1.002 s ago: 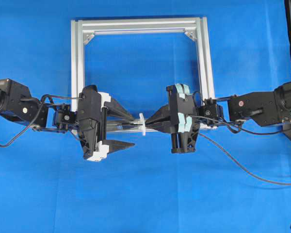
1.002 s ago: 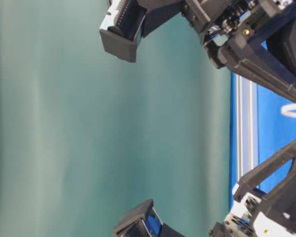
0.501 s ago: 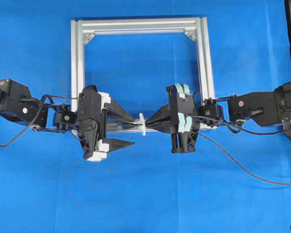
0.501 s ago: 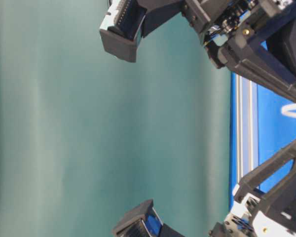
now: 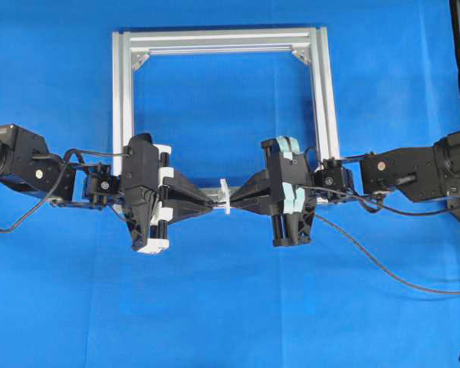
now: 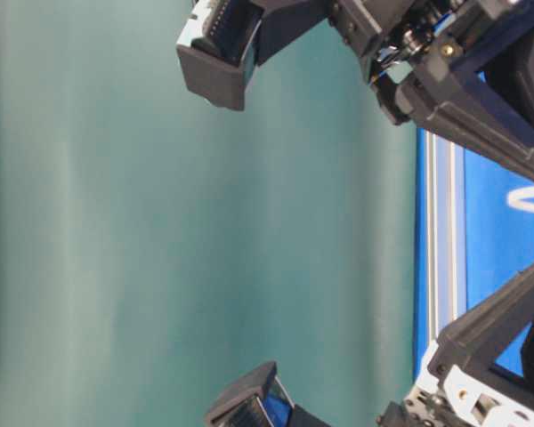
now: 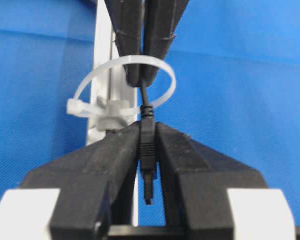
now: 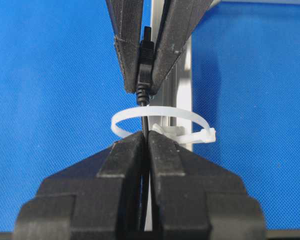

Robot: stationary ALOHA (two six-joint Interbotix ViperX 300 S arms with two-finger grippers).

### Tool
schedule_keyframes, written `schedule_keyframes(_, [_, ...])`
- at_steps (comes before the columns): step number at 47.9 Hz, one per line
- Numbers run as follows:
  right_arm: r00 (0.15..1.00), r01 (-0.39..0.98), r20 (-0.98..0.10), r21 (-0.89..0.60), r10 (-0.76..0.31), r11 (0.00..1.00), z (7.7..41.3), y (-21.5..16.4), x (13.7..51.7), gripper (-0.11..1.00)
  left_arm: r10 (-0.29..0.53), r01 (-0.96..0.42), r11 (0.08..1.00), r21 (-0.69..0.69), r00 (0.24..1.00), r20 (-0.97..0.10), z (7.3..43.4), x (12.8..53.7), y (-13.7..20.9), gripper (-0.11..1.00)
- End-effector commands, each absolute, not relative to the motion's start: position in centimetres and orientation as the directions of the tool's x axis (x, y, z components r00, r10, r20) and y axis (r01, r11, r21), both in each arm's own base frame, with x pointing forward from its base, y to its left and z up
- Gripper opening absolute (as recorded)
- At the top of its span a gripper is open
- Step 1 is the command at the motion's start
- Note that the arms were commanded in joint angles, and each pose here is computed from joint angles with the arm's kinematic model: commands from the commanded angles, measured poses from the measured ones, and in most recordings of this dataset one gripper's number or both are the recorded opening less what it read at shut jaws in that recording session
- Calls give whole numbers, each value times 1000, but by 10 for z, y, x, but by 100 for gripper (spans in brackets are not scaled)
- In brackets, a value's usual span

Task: Insert the wire through the string loop located in the center.

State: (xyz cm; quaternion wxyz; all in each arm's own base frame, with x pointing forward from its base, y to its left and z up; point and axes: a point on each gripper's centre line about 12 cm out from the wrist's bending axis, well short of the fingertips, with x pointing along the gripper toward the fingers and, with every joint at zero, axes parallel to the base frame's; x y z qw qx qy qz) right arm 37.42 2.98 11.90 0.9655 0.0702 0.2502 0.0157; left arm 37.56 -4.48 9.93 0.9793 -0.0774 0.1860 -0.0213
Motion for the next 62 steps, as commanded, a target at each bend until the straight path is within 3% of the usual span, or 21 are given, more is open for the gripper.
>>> schedule_keyframes(1, [895,8,-443,150,60,989,131,28,381,-2,-75,23,987,-161,942,-327,109,379,-46,8])
schedule_keyframes(24, [894,16,-446,150,53,989,130,25,381,0,-76,24,987,-161,943,-324,110,380,-47,8])
schedule_keyframes(28, [894,18,-444,152,52,988,131,25,381,11,-76,24,987,-161,943,-324,110,380,-47,8])
schedule_keyframes(41, [891,19,-451,151,52,988,129,25,379,86,-74,22,987,-161,943,-324,110,380,-46,8])
schedule_keyframes(43, [891,19,-451,151,52,988,129,25,379,94,-74,22,987,-161,944,-322,111,380,-46,8])
schedule_keyframes(62, [892,19,-450,151,52,988,130,25,379,96,-71,20,987,-160,944,-324,111,379,-45,8])
